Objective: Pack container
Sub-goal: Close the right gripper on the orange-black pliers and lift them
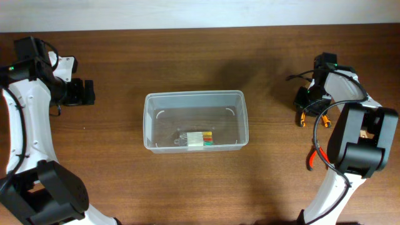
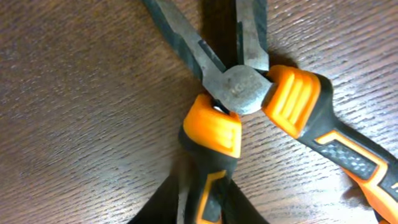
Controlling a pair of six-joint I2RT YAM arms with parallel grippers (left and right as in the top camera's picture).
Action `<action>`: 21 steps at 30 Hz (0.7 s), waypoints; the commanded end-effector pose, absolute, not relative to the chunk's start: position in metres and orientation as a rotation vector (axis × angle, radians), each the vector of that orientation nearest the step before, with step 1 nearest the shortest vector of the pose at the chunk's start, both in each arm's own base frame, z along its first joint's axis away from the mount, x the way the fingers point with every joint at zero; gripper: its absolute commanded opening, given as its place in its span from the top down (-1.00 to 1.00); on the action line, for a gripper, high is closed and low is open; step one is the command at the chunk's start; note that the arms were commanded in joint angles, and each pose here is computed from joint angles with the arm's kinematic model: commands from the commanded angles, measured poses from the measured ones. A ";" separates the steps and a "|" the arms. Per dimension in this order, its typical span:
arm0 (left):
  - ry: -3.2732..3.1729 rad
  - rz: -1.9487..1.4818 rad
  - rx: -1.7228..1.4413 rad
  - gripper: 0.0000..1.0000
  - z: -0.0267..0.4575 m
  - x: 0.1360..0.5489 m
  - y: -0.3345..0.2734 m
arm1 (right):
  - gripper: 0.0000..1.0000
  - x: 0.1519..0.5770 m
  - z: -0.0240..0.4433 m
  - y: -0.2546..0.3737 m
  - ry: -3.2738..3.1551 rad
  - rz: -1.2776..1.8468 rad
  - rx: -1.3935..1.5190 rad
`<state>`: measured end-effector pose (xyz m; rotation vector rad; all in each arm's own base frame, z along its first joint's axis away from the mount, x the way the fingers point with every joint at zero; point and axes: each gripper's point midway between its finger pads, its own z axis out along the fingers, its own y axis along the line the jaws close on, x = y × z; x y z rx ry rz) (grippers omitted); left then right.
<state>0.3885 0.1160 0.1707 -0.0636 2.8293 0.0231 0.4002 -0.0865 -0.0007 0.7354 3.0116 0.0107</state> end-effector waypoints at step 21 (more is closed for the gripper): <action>2.842 -0.005 -0.088 -0.98 0.166 0.387 0.116 | 0.70 0.444 0.078 -0.085 2.957 0.021 0.567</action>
